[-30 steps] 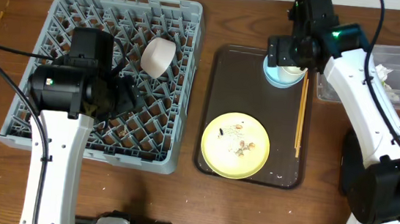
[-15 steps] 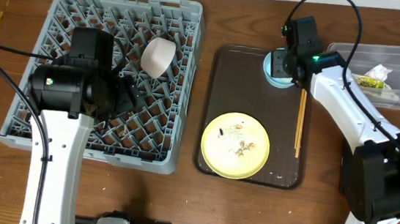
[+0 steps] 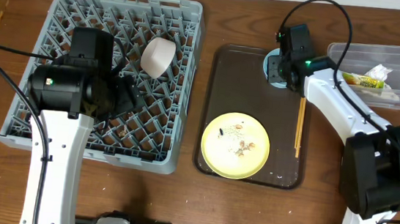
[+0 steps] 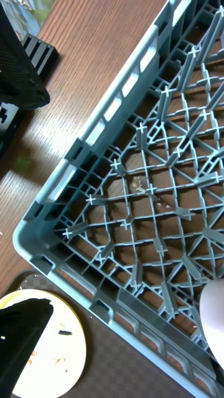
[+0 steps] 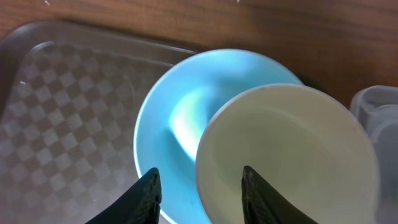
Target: Sort waste into correct bins and load items into the dishwasher
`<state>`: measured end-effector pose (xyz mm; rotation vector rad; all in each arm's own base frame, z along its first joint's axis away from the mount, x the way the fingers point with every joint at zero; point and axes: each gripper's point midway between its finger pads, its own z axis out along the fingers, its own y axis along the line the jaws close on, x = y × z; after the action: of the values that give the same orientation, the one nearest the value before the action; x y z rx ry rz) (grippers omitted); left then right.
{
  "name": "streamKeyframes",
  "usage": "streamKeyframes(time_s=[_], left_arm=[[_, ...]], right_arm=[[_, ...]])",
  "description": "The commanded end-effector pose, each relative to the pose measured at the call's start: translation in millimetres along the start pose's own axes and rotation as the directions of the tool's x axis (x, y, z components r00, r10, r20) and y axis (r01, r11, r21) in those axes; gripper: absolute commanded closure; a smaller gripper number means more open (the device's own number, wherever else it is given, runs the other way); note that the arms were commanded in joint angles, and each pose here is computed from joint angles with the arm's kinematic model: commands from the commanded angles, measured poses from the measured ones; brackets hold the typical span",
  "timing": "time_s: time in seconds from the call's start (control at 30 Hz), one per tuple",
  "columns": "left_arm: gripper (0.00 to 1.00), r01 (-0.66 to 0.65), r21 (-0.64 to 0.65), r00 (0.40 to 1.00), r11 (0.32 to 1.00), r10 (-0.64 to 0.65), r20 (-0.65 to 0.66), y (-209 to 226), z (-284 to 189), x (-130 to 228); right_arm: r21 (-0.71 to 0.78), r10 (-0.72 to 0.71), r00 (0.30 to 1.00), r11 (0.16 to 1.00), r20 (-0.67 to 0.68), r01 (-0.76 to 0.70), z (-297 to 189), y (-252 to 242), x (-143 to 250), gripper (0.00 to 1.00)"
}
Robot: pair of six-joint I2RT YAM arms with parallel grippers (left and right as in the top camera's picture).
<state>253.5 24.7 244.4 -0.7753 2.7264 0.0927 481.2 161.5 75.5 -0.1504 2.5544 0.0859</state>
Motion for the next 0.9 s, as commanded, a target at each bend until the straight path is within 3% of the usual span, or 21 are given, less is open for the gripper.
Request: streamKeyframes(time_s=[0.0, 0.3, 0.53, 0.7, 0.87], left_arm=[[0.02, -0.009, -0.016, 1.000, 1.000, 0.009, 0.002, 3, 1, -1], [0.02, -0.009, -0.016, 1.000, 1.000, 0.009, 0.002, 3, 1, -1], [0.02, -0.009, -0.016, 1.000, 1.000, 0.009, 0.002, 3, 1, -1], [0.02, -0.009, -0.016, 1.000, 1.000, 0.009, 0.002, 3, 1, -1], [0.02, -0.009, -0.016, 1.000, 1.000, 0.009, 0.002, 3, 1, -1]], right_arm=[[-0.012, -0.008, 0.999, 1.000, 0.039, 0.008, -2, 6, -9, 0.57], [-0.026, 0.015, 0.997, 1.000, 0.072, -0.013, -13, 10, -26, 0.51], [-0.046, 0.026, 0.987, 0.999, 0.157, -0.019, -50, 12, -56, 0.44], [-0.029, 0.021, 0.992, 0.999, 0.122, -0.017, -53, 8, -46, 0.46], [-0.007, 0.010, 0.999, 1.000, 0.034, -0.010, -22, 6, -21, 0.56]])
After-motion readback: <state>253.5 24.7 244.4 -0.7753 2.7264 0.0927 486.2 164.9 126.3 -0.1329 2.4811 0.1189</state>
